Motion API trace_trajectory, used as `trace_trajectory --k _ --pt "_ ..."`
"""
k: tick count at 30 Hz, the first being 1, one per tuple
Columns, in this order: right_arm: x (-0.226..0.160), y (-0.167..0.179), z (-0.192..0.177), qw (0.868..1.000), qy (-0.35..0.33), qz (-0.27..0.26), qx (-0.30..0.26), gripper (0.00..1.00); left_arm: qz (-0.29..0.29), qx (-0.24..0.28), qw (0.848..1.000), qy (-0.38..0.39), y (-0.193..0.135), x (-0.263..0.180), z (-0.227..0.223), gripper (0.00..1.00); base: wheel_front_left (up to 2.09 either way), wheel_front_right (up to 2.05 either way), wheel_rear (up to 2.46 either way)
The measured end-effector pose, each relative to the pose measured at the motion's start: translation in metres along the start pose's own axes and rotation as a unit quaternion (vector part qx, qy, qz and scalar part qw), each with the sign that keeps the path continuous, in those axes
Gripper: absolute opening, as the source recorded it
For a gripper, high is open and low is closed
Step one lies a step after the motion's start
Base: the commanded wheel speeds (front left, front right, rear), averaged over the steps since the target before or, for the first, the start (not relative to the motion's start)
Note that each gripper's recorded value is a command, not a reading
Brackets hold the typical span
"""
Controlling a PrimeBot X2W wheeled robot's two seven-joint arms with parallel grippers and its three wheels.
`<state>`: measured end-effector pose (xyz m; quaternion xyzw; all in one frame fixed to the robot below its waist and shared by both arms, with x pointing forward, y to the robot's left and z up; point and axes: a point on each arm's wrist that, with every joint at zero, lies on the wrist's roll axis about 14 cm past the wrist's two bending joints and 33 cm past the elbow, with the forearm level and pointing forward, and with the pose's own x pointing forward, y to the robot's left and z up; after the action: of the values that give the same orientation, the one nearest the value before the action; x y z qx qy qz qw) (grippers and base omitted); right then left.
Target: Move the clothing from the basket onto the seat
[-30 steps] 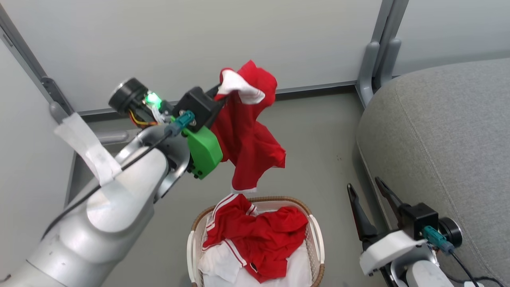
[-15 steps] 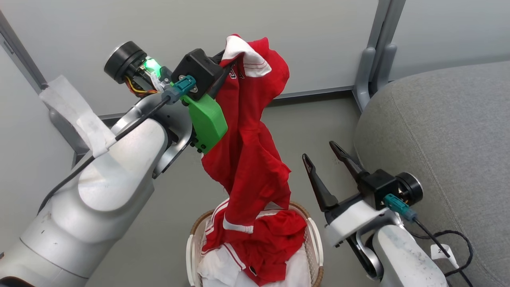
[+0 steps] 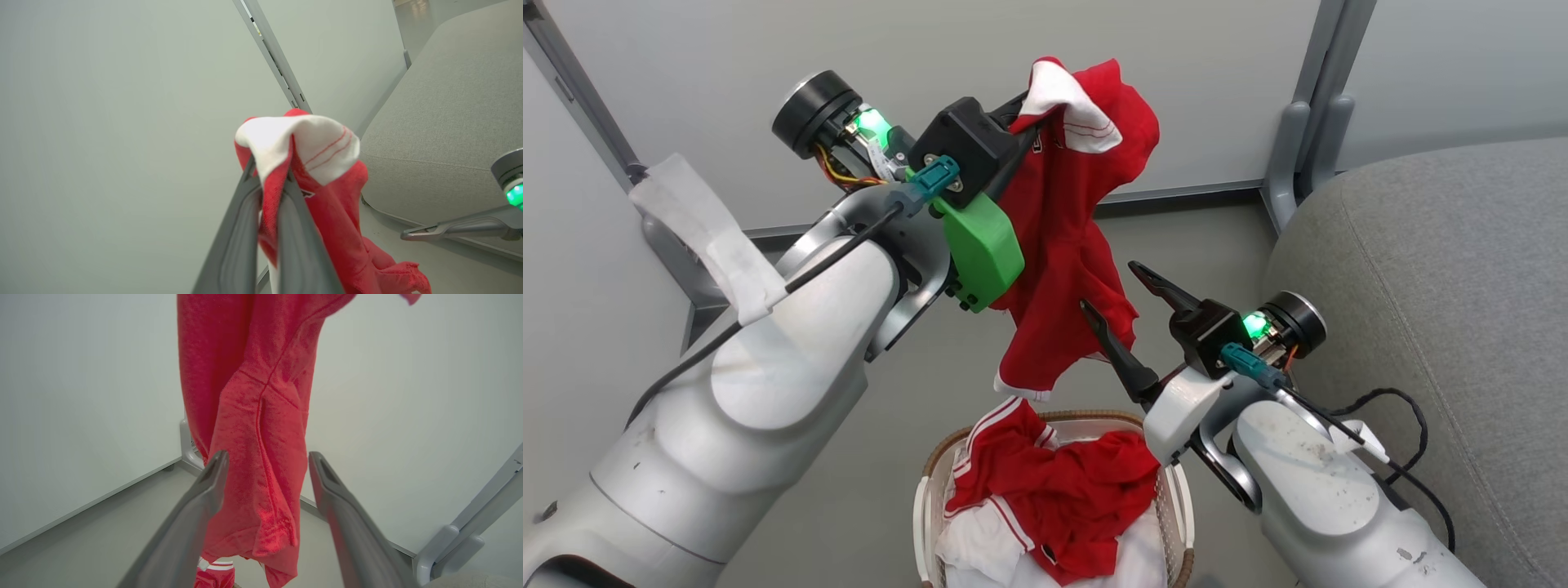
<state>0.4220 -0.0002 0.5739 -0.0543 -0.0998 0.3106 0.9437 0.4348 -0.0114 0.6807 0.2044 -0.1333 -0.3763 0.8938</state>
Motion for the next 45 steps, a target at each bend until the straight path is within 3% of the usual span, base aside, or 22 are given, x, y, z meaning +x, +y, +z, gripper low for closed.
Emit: trace_trajectory --k 11,19,20,21,22,35,36,37,38,45 --pt "0.009 0.015 -0.044 0.994 0.089 0.050 -0.029 1.00 -0.012 -0.004 1.000 -0.028 -0.011 0.001 0.016 0.00 0.00 0.00 0.00" --pt "0.016 0.031 -0.048 0.991 0.104 0.082 -0.022 1.00 -0.025 -0.011 0.999 -0.043 -0.020 0.001 0.025 0.00 0.00 0.00 0.00" --pt "0.015 0.034 -0.050 0.990 0.108 0.087 -0.020 0.49 -0.026 -0.010 0.999 -0.044 -0.021 0.001 0.026 0.00 0.00 0.00 0.00" --pt "0.016 0.036 -0.050 0.990 0.110 0.091 -0.019 0.31 -0.026 -0.011 0.999 -0.045 -0.022 0.000 0.027 0.00 0.00 0.00 0.00" --pt "0.017 0.036 -0.049 0.990 0.109 0.092 -0.019 0.00 -0.026 -0.012 0.999 -0.046 -0.022 0.000 0.027 0.00 0.00 0.00 0.00" --pt "0.025 0.022 -0.037 0.993 0.093 0.068 0.007 0.00 0.015 -0.045 0.999 -0.009 0.003 -0.012 -0.005 0.00 0.00 0.00 0.00" --pt "0.025 0.019 -0.035 0.994 0.090 0.061 0.011 0.00 0.023 -0.051 0.998 -0.009 0.008 -0.014 -0.008 0.38 0.00 0.00 0.00" --pt "0.025 0.016 -0.034 0.994 0.088 0.057 0.013 0.00 0.029 -0.058 0.998 -0.009 0.010 -0.015 -0.010 0.61 0.00 0.00 0.00" --pt "0.025 0.015 -0.033 0.995 0.086 0.054 0.012 0.00 0.031 -0.061 0.998 -0.008 0.011 -0.016 -0.013 1.00 0.00 0.00 0.00" --pt "0.027 0.005 -0.020 0.997 0.061 0.036 0.020 0.00 0.063 -0.114 0.991 0.017 0.022 -0.027 -0.043 1.00 0.00 0.00 0.00"
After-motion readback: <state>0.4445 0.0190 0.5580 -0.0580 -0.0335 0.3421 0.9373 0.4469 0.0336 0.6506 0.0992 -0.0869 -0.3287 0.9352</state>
